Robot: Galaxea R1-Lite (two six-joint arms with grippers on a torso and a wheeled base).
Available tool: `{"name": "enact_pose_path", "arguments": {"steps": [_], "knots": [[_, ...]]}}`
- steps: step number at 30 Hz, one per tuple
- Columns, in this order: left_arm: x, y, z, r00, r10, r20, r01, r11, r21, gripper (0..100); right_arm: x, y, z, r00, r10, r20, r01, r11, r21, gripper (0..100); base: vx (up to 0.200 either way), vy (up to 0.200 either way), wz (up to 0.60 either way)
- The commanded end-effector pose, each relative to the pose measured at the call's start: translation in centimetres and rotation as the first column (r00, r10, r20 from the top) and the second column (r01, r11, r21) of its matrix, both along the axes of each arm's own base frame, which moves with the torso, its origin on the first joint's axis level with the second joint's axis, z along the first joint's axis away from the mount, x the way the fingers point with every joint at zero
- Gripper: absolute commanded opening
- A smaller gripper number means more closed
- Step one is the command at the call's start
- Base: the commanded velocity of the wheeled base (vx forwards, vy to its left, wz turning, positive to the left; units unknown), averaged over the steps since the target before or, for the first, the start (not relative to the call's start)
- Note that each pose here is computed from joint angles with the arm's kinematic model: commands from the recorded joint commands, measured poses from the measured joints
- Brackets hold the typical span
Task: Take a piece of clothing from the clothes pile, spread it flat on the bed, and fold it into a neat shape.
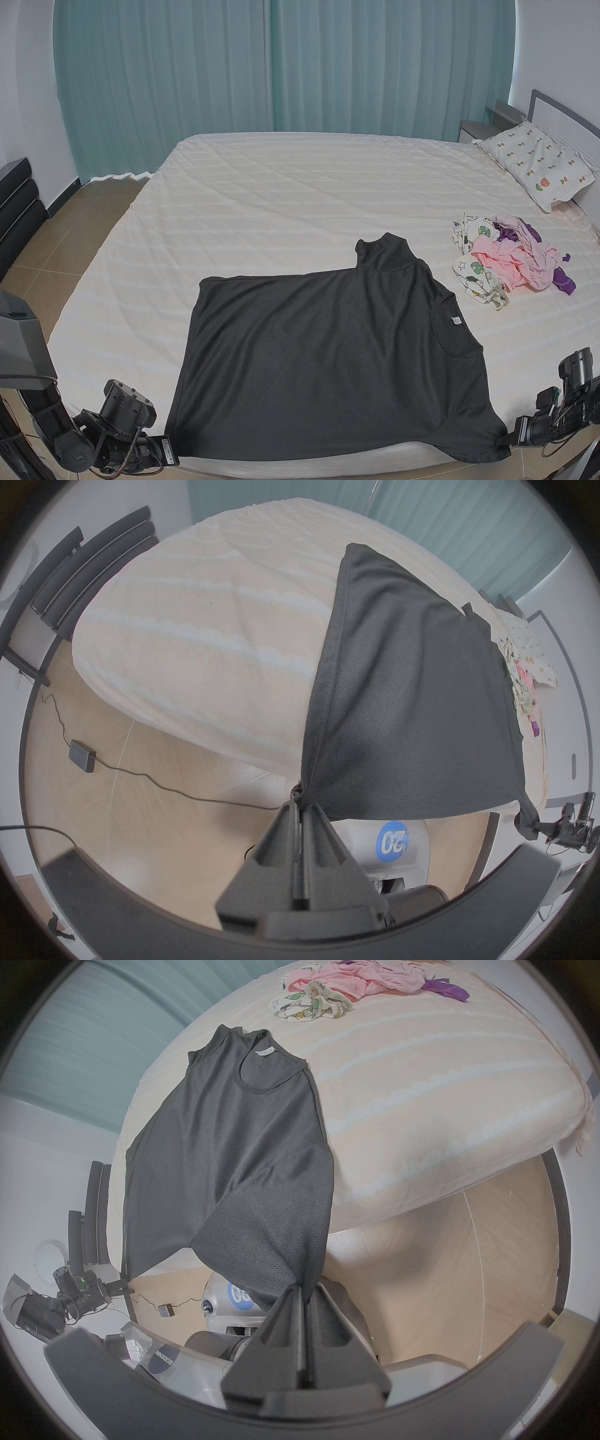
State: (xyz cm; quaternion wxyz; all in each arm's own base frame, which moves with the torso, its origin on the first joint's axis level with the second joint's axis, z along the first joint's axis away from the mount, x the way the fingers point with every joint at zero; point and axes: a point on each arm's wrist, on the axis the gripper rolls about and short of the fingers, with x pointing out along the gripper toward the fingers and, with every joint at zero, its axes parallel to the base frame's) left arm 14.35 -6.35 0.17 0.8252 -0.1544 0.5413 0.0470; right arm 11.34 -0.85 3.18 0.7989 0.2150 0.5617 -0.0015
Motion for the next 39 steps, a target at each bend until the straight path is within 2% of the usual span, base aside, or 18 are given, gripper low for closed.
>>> {"name": "enact_pose_path", "arguments": {"steps": [1,4,8,14,16,20,26,31,39], "knots": [[-0.6,0.2,0.1,1.0,-0.005,-0.016,0.005,1.0,0.007,0,-0.5,0.1,-0.2,1.0,0.008,-0.015,-0.008,1.0,-0.001,0,0.0,0.0,0.0],[-1.5,0.3,1.1,1.0,-0.017,-0.005,0.017,1.0,-0.002,0,-0.9,0.1,0.0,0.999,0.039,-0.01,-0.039,0.999,-0.013,0,0.0,0.0,0.0],[-1.4,0.3,1.7,0.999,-0.019,0.033,0.019,1.0,-0.02,0,-0.8,0.1,0.3,0.999,0.036,0.016,-0.036,0.999,-0.007,0,0.0,0.0,0.0],[0.3,-0.2,3.3,0.989,0.009,0.148,0.002,0.997,-0.074,0,0.5,0.0,2.0,0.988,0.041,0.151,-0.04,0.999,-0.004,0,0.0,0.0,0.0],[0.8,-0.3,3.5,0.987,0.021,0.161,-0.007,0.997,-0.083,0,0.9,0.0,2.3,0.984,0.041,0.172,-0.041,0.999,-0.004,0,0.0,0.0,0.0],[2.8,-0.5,4.5,0.972,0.08,0.219,-0.053,0.991,-0.124,0,2.7,-0.2,3.7,0.971,0.005,0.24,-0.009,1.0,0.015,0,0.0,0.0,0.0],[4.3,0.0,4.9,0.961,0.128,0.244,-0.097,0.986,-0.136,0,4.4,0.0,5.0,0.955,0.006,0.298,-0.016,0.999,0.029,0,0.0,0.0,0.0],[5.7,0.5,5.9,0.939,0.176,0.295,-0.132,0.978,-0.163,0,6.0,0.3,6.7,0.931,0.006,0.365,-0.021,0.999,0.037,0,0.0,0.0,0.0],[6.1,0.3,6.0,0.936,0.177,0.305,-0.13,0.977,-0.168,0,7.4,0.8,7.3,0.925,0.028,0.378,-0.044,0.998,0.034,0,0.0,0.0,0.0]]}}
